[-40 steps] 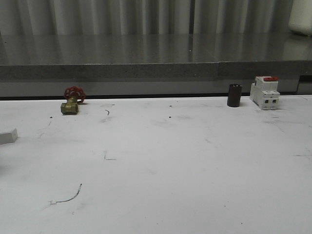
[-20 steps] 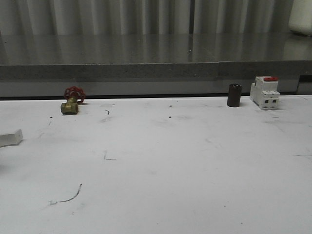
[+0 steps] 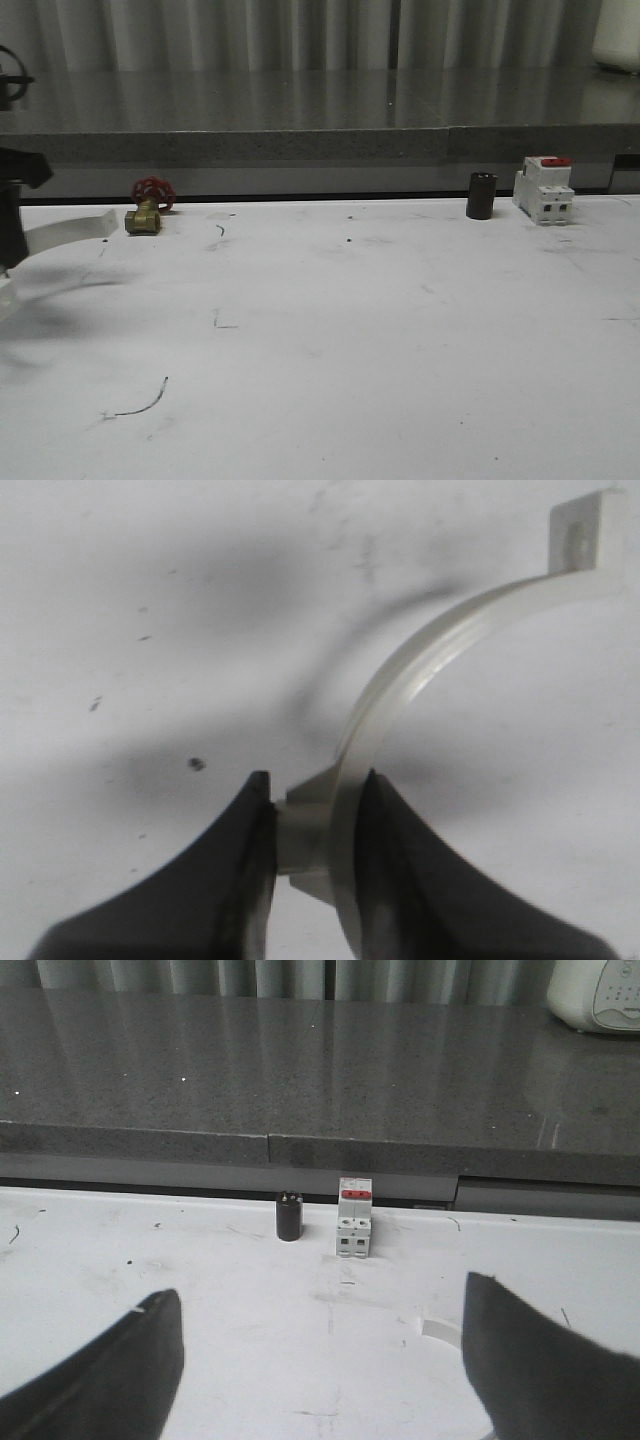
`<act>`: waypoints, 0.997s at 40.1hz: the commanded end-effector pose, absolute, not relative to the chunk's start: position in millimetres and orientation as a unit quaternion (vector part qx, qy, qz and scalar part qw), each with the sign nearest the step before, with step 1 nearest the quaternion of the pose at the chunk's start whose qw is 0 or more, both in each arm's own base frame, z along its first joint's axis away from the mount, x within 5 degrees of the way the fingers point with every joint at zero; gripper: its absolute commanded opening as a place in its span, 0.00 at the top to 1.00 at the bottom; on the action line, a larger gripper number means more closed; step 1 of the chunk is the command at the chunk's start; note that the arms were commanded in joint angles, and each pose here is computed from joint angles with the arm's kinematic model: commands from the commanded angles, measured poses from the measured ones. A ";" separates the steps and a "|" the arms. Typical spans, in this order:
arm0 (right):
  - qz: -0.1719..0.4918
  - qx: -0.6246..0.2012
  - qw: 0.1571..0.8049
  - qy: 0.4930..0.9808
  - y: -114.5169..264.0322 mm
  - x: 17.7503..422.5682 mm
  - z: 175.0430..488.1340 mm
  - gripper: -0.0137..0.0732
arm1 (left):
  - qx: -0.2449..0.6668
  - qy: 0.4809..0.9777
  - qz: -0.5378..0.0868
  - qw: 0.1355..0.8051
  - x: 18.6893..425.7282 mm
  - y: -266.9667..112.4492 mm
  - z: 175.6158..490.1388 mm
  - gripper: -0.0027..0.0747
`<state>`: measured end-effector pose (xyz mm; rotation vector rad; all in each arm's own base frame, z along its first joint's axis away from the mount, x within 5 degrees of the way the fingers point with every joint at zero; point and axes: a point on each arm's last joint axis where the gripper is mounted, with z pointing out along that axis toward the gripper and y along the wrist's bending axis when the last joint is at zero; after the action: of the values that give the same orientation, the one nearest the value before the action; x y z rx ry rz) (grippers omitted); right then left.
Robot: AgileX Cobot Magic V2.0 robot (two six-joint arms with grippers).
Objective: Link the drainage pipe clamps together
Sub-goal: 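Carry the clamp half to the table center and lower it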
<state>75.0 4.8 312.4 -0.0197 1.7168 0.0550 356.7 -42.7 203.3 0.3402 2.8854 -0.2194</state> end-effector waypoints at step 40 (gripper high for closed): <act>0.020 -0.001 0.689 0.724 3.3 76.1 329.7 0.16 | 0.016 0.990 -0.098 0.103 374.6 -164.8 192.3 0.74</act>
<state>75.0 4.8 312.4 -0.0197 1.7168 0.0550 373.4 -156.5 163.8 0.0480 3.0147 -0.2221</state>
